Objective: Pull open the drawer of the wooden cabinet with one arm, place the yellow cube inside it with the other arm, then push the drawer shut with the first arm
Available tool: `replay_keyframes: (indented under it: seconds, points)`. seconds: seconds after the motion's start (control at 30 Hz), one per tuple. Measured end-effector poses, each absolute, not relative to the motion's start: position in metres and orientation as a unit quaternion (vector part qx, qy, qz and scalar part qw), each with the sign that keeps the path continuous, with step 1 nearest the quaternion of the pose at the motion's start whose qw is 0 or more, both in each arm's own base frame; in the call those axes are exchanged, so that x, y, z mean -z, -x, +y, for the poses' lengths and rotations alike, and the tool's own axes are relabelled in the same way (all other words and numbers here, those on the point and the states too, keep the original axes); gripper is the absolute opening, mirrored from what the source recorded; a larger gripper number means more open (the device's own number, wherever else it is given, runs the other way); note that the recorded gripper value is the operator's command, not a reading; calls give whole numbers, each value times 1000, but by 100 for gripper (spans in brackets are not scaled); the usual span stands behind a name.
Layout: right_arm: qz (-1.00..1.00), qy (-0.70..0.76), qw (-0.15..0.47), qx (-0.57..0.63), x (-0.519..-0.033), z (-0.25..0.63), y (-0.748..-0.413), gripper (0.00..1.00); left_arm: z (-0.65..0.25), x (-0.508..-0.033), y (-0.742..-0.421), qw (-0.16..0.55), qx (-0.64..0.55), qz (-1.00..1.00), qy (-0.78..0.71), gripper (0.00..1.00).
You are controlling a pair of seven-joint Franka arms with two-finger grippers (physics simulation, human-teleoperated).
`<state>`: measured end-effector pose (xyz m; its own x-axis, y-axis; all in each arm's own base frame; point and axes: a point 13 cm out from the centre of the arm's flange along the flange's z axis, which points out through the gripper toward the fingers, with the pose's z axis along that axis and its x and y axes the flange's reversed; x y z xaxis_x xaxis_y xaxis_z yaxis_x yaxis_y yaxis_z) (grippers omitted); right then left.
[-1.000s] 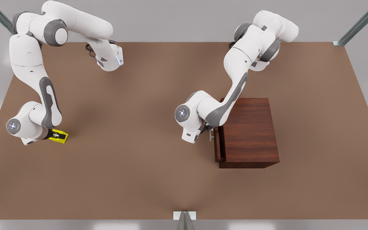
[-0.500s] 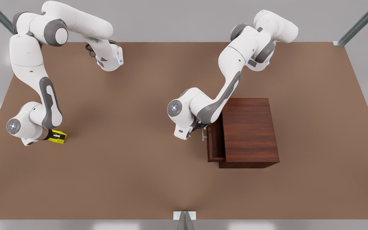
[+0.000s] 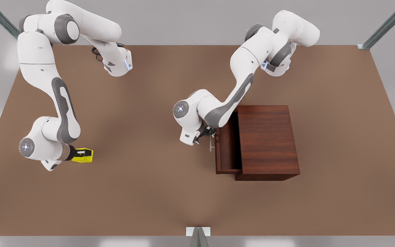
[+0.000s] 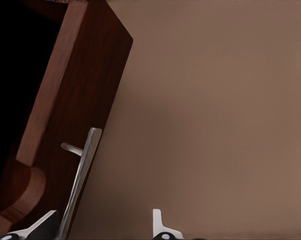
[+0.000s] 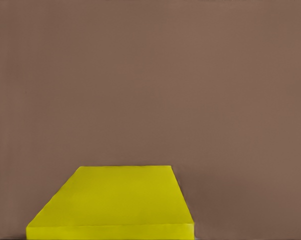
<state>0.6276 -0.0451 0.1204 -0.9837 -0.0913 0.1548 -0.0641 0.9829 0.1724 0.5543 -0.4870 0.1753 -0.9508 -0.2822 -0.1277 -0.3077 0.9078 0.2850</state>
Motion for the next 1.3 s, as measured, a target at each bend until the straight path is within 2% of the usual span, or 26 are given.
replay_keyframes:
  seconds: [0.07, 0.13, 0.17, 0.23, 0.3, 0.4, 0.43, 0.5, 0.6, 0.7, 0.93, 1.07, 1.3]
  points:
    - [-991, -59, 84, 87, -124, -22, -629, 57, -489, -179, -553, 43, -150, 976, 151, 100]
    - [-990, -73, 84, 88, -130, -6, -629, 57, -493, -212, -549, 47, -142, 977, 153, 100]
    - [-989, -84, 81, 87, -136, 5, -631, 57, -490, -249, -548, 51, -133, 977, 160, 100]
    - [-987, -113, 77, 83, -147, 39, -633, 57, -457, -352, -548, 58, -114, 974, 189, 100]
    - [-981, -157, 68, 88, -161, 93, -637, 57, -387, -437, -553, 47, -108, 966, 230, 100]
    - [-965, -242, 28, 96, -203, 198, -650, 57, -232, -497, -564, -6, -120, 950, 287, 100]
    - [-956, -277, 7, 98, -222, 241, -656, 57, -167, -494, -556, -38, -127, 943, 305, 100]
    - [-931, -352, -33, 95, -260, 331, -655, 57, -102, -472, -543, -84, -128, 942, 298, 100]
    - [-893, -433, -77, 98, -295, 435, -639, 57, -85, -453, -540, -117, -115, 957, 239, 100]
    - [-864, -484, -101, 99, -307, 498, -623, 58, -92, -451, -536, -131, -103, 971, 170, 100]
    - [-800, -576, -147, 85, -320, 591, -577, 58, -93, -449, -533, -149, -84, 984, 56, 100]
    - [-770, -610, -166, 87, -305, 630, -558, 58, -93, -449, -534, -153, -77, 985, 8, 100]
    - [-742, -639, -180, 92, -276, 657, -546, 57, -92, -448, -535, -157, -67, 984, -54, 100]
